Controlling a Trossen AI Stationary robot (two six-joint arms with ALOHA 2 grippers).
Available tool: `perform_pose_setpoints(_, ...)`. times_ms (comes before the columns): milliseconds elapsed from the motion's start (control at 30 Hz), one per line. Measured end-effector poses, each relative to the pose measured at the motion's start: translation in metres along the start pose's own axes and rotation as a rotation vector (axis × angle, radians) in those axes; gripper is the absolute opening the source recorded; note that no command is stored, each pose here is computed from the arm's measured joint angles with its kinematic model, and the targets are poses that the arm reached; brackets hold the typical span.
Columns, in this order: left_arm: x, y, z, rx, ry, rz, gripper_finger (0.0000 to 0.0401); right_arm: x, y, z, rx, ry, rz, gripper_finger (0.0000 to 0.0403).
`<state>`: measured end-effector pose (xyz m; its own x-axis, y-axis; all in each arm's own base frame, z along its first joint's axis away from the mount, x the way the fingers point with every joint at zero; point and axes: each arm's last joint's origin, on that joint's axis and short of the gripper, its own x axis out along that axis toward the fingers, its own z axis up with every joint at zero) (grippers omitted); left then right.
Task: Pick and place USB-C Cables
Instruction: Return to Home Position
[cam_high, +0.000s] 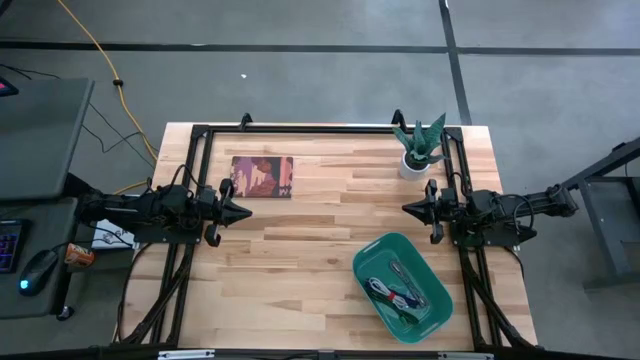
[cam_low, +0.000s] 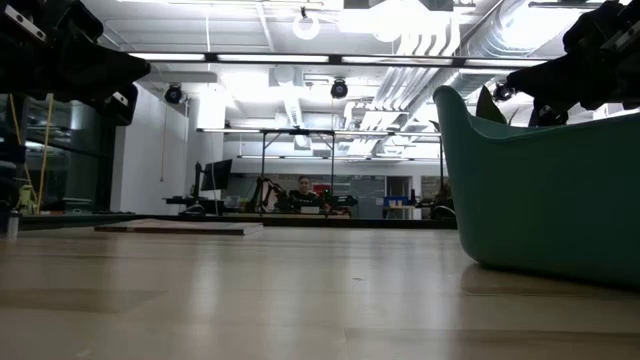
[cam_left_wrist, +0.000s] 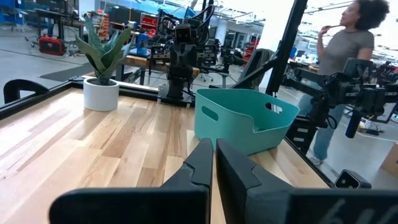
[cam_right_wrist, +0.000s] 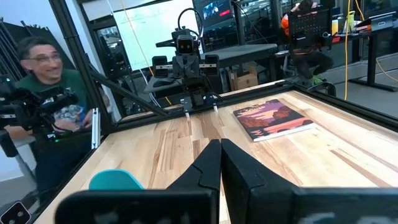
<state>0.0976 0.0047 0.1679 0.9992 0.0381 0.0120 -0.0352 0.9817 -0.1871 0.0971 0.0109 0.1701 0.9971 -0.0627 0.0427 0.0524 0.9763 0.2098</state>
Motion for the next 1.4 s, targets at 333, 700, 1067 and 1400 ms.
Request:
perform_pose_setpoints(333,0.0,0.0,0.0001,-0.001,0.0,0.0,0.0,0.0,0.0,0.0,0.0,0.0,0.0,0.0)
perform_pose_setpoints(700,0.0,0.0,0.0001,0.0,0.0,0.0,0.0001,0.0,0.0,0.0,0.0,0.0,0.0,0.0)
perform_pose_setpoints(1067,0.0,-0.0001,0.0001,0.0,0.0,-0.001,0.0001,0.0,0.0,0.0,0.0,0.0,0.0,0.0)
perform_pose_setpoints(1400,0.0,0.0,0.0001,-0.001,0.0,0.0,0.0,0.0,0.0,0.0,0.0,0.0,0.0,0.0)
